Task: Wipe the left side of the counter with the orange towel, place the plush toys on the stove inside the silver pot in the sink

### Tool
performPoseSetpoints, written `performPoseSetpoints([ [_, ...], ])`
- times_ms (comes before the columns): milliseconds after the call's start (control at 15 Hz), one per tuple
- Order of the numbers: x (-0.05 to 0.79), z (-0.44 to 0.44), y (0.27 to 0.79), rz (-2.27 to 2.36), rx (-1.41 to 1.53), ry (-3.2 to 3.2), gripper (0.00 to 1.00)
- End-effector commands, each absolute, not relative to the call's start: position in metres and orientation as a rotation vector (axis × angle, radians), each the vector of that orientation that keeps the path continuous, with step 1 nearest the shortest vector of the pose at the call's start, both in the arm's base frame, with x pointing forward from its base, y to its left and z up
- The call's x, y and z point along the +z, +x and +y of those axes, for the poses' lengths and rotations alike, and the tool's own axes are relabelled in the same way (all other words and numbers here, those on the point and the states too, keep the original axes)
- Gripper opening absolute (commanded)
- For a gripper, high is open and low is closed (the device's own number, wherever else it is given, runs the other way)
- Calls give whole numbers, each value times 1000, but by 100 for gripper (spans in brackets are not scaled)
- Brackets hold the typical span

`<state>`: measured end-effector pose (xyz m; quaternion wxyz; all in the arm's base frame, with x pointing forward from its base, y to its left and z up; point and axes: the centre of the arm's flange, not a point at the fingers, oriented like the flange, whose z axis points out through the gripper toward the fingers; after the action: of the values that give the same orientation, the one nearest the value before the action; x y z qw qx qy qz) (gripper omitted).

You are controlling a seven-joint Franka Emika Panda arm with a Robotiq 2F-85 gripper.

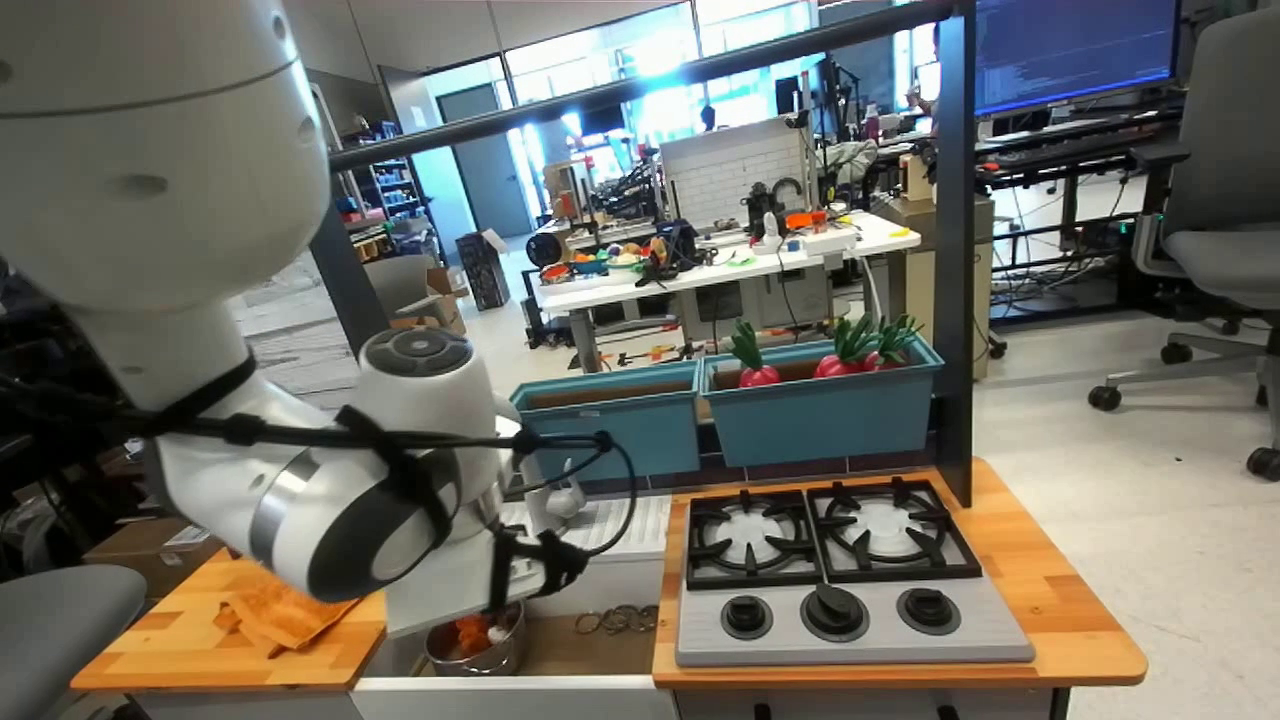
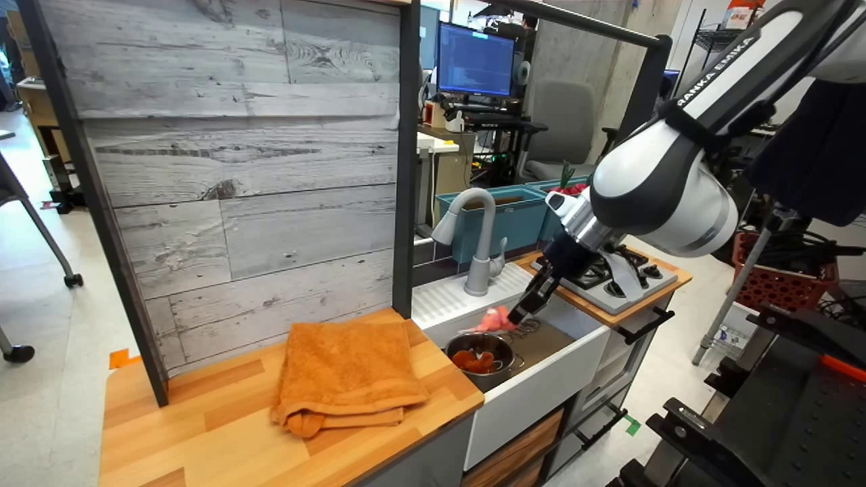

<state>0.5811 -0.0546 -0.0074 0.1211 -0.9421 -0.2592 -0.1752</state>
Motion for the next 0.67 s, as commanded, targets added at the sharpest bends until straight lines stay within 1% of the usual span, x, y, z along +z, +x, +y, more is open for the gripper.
performPoseSetpoints([
  [0, 10, 17, 514, -904, -576, -2655, 1],
  [200, 15, 77, 469, -914, -634, -2641, 1],
  [267, 15, 88, 463, -917, -677, -2633, 1],
  [467, 23, 110, 463, -917, -775, -2641, 1],
  [600, 32, 111, 478, -900, -800, -2671, 1],
])
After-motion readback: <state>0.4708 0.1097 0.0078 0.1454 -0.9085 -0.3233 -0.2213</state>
